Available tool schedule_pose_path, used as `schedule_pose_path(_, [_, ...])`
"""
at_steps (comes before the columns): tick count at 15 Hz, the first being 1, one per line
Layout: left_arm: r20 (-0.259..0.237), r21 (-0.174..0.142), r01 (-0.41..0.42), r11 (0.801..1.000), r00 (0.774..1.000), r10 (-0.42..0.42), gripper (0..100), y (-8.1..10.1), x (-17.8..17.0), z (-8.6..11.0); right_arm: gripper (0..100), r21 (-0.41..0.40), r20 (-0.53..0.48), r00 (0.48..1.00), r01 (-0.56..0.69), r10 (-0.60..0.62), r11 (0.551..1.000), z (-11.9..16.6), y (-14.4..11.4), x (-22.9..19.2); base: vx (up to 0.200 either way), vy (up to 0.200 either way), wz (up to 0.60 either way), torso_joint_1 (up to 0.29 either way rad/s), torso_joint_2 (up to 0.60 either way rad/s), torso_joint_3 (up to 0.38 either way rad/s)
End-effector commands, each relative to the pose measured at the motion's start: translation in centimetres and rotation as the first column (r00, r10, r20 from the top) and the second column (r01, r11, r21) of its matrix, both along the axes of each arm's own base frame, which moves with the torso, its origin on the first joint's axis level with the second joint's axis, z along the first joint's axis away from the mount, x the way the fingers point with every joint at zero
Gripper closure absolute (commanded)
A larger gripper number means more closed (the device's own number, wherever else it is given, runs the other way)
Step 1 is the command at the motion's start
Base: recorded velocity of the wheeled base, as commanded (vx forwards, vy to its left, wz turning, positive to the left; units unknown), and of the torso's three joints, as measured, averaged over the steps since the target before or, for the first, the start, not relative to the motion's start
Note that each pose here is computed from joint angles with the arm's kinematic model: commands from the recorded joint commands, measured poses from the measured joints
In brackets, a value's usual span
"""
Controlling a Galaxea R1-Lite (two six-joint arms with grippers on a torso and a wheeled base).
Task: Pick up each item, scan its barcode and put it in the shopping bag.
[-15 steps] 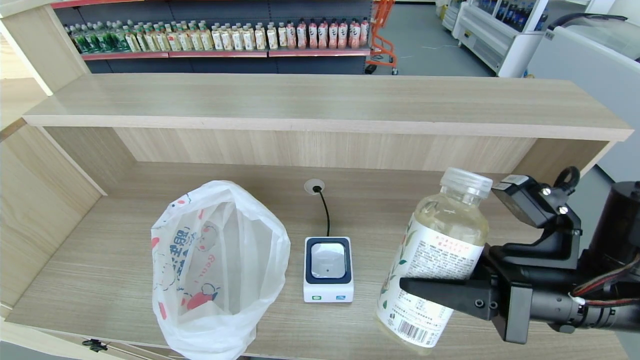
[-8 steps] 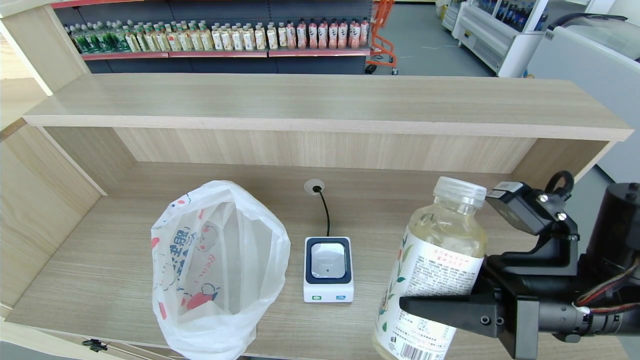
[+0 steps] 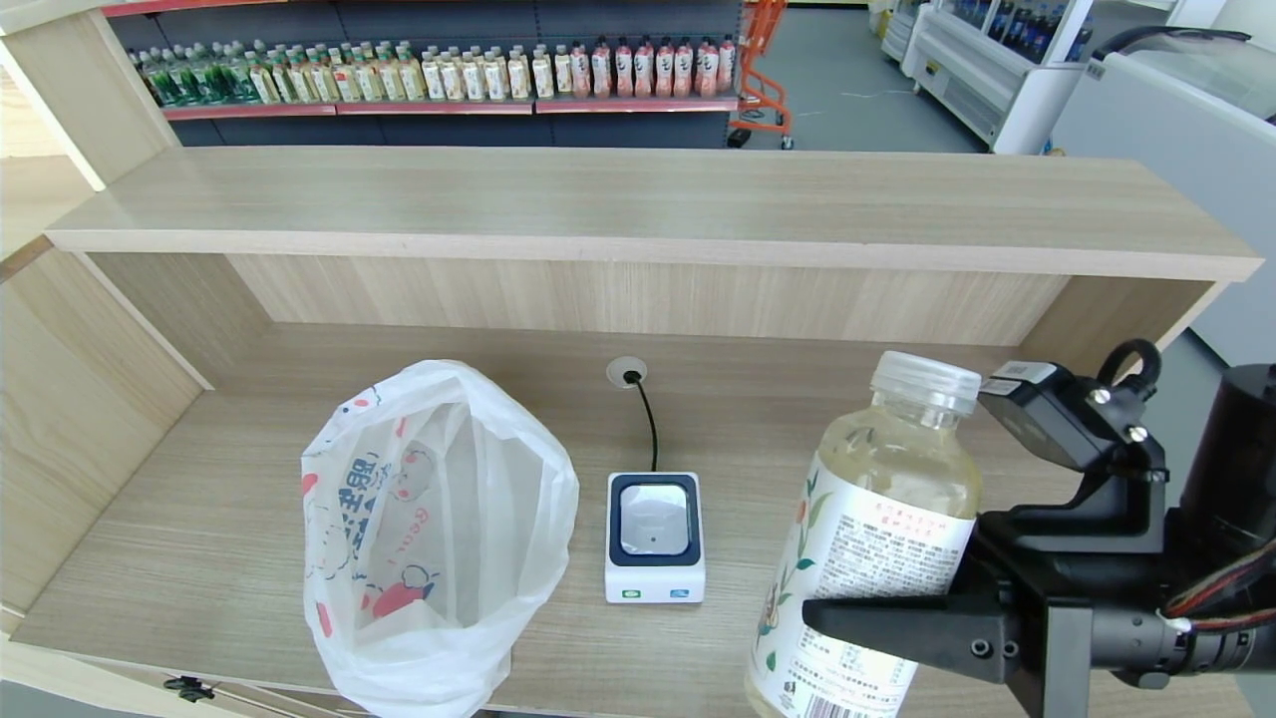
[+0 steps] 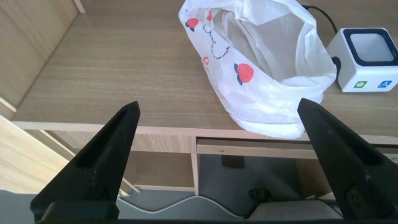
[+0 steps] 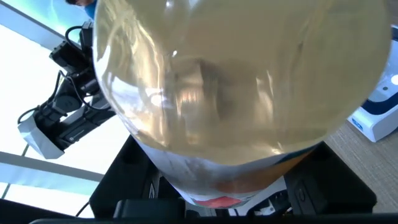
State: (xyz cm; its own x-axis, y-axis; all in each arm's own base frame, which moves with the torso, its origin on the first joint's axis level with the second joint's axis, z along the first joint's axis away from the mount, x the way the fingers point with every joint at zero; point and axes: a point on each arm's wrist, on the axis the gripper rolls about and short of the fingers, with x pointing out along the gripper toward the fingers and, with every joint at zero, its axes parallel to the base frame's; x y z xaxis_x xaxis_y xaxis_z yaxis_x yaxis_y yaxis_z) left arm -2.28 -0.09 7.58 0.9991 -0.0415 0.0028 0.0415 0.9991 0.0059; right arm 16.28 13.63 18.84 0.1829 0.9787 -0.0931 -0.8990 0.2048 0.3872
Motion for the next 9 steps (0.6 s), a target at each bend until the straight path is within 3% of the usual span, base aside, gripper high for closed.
schedule_pose_path(1, [-0.001, 0.0, 0.0, 1.0, 1.0, 0.0, 0, 0.0, 0.01, 0.01, 100, -0.002, -0.002, 1.0, 0.0, 0.0, 1.0, -0.02, -0.03, -0.04, 0.0, 0.0, 0.0, 0.0, 0.0, 0.0])
schedule_pose_path(9, [-0.001, 0.0, 0.0, 1.0, 1.0, 0.0, 0, 0.0, 0.01, 0.01, 100, -0.03, -0.017, 1.0, -0.009, 0.008, 1.0, -0.96, 0.33, 0.18, 0.0, 0.0, 0.0, 0.0, 0.0, 0.0])
